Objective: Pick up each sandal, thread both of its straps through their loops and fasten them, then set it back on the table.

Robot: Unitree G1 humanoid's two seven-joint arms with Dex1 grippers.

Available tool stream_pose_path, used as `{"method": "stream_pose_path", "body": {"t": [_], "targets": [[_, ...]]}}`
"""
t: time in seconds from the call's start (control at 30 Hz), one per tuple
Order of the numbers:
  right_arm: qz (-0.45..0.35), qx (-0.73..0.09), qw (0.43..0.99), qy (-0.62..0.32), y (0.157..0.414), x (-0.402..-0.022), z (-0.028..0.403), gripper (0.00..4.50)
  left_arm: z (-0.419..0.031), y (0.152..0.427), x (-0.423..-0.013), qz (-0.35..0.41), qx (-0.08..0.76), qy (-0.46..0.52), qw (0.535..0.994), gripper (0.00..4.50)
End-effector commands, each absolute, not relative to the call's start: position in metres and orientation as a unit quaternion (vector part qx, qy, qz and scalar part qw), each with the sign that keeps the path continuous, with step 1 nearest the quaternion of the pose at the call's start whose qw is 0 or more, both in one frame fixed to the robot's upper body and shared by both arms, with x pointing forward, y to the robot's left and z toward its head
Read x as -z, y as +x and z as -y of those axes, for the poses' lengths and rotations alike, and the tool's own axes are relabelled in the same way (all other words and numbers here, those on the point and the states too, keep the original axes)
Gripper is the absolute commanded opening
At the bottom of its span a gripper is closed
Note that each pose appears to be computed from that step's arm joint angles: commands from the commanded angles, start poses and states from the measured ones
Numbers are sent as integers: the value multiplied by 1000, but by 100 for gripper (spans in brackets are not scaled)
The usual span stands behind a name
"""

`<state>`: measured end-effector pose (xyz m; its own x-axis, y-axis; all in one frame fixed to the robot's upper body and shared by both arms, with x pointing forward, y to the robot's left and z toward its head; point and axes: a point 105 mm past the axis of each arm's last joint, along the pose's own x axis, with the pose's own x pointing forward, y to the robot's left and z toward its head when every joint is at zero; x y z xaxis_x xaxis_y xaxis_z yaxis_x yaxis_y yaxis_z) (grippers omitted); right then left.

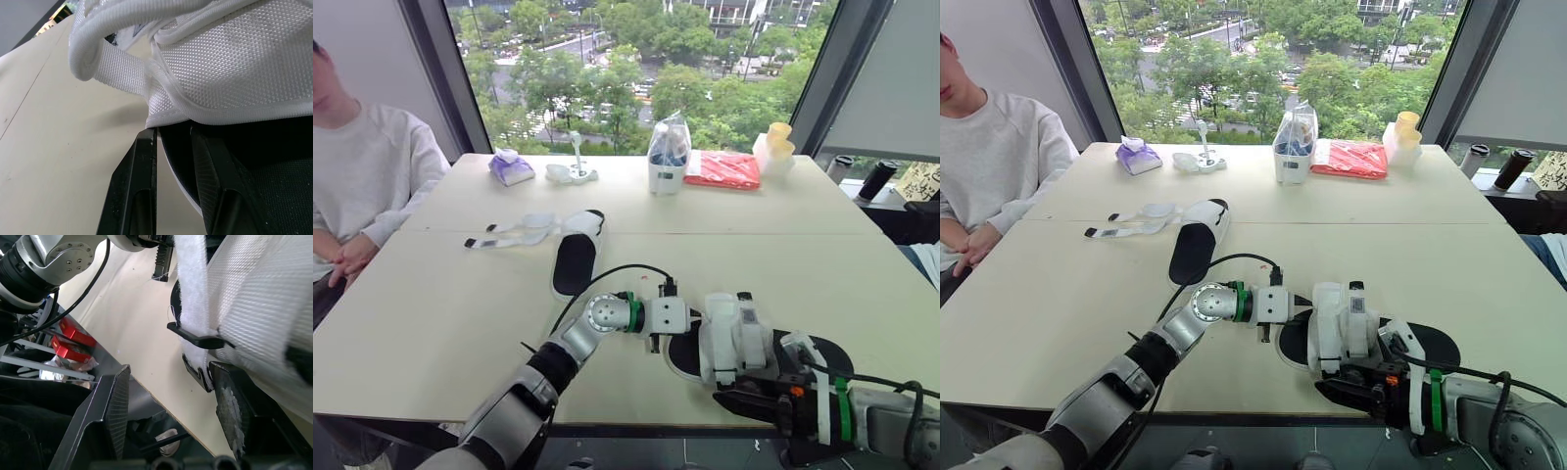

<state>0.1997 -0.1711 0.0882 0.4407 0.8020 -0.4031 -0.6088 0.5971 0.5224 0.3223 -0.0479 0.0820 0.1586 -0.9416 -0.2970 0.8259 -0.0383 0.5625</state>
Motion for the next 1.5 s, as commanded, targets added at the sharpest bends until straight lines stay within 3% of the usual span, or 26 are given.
{"method": "stream_pose_path", "body": {"t": [0.03,0.07,0.1,0.23,0.5,0.63,1.03,1.33,1.5], "targets": [[-304,-425,839,152,202,-94,169,96,33,320,-49,21,645,345,682,111],[-304,-424,839,152,202,-94,170,36,32,320,-48,21,645,345,682,111],[-305,-423,840,151,202,-93,170,5,32,320,-48,20,645,345,682,111],[-318,-426,836,138,197,-89,170,5,32,320,-47,18,645,345,682,111],[-372,-505,769,125,140,-98,157,5,30,319,-44,10,642,343,686,111],[-376,-529,752,115,129,-104,151,5,29,320,-44,7,642,342,686,111],[-239,-580,766,137,172,-177,141,5,28,322,-42,3,640,344,687,111],[-231,-494,801,246,225,-165,153,5,29,323,-42,3,636,345,690,111],[-235,-453,806,301,237,-160,162,5,28,323,-41,3,632,345,694,111]]}}
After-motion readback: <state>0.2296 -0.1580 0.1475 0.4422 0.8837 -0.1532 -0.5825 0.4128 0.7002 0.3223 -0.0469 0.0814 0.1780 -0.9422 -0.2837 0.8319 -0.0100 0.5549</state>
